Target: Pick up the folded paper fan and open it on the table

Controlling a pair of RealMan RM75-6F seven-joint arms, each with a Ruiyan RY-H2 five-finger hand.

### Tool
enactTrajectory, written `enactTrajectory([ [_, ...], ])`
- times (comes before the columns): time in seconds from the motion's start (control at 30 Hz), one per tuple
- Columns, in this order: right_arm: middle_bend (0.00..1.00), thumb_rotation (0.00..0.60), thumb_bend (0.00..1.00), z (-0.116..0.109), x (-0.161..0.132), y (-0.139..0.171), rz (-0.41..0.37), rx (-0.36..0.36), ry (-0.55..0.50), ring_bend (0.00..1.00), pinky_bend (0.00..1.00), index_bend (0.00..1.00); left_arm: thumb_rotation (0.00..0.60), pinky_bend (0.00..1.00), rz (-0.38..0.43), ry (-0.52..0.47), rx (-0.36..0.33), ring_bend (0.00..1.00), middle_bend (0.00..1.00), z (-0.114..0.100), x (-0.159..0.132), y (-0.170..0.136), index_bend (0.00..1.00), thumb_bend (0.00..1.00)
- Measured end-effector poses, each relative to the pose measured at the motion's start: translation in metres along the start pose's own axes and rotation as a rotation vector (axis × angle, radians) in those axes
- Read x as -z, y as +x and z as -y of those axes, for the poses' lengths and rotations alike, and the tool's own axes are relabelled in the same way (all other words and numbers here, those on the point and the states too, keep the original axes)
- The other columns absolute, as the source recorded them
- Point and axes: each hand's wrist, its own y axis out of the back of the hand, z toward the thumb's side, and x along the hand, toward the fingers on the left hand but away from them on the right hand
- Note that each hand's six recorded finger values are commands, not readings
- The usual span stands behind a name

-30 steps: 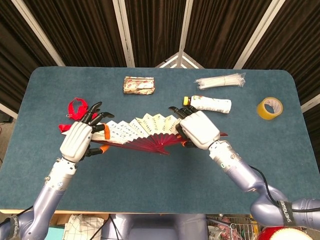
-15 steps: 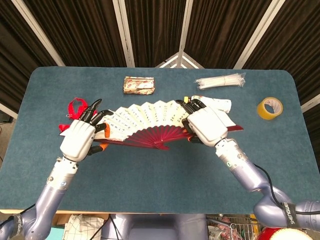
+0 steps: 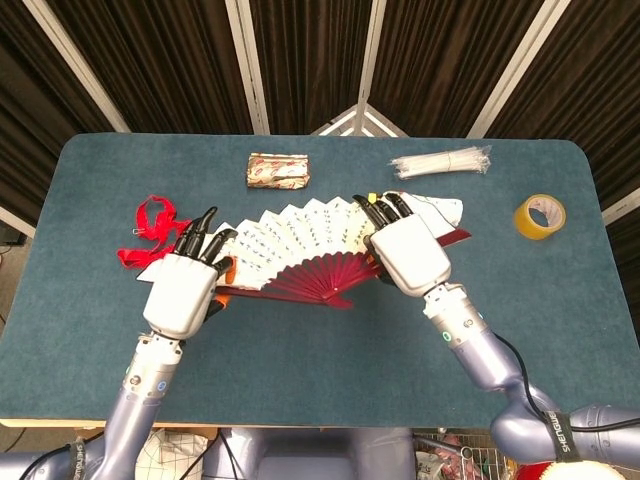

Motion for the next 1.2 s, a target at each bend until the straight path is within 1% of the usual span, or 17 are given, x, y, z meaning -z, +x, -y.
enactTrajectory([
  [0.2,0.14,0.600,0.55,0.008,0.003,0.001,0.012,-0.026,0.006,0.22,0.17,0.81,0.600,0.16,0.023,0.012,-0.014,0.00,0.25,0.007,-0.008,0.000,0.67,0.52],
  [0.4,0.14,0.600,0.55,0.014,0.009,0.000,0.025,-0.041,0.014,0.22,0.17,0.81,0.600,0.16,0.069,0.054,-0.027,0.00,0.26,0.012,-0.016,0.003,0.68,0.52],
  [0.57,0.14,0.600,0.55,0.013,0.011,0.002,0.023,-0.042,0.009,0.22,0.17,0.81,0.600,0.16,0.064,0.056,-0.015,0.00,0.26,0.014,-0.012,0.003,0.67,0.52],
  [0.73,0.14,0.600,0.55,0.009,0.010,0.004,0.014,-0.033,0.019,0.22,0.17,0.81,0.600,0.16,0.047,0.028,0.009,0.00,0.26,0.018,-0.003,0.002,0.67,0.52],
  [0.93,0.14,0.600,0.55,0.002,0.003,0.006,-0.010,-0.018,-0.035,0.22,0.17,0.81,0.600,0.16,0.037,-0.049,0.043,0.00,0.25,0.023,0.009,0.006,0.64,0.52],
  [1.1,0.14,0.600,0.55,-0.004,-0.008,0.007,-0.063,-0.004,-0.036,0.22,0.17,0.81,0.600,0.16,0.059,-0.118,0.078,0.00,0.25,0.026,0.013,0.012,0.64,0.52],
  [1.2,0.14,0.600,0.55,-0.005,-0.012,0.008,-0.083,-0.005,-0.030,0.22,0.17,0.81,0.600,0.16,0.079,-0.126,0.092,0.00,0.25,0.028,0.013,0.016,0.64,0.52],
])
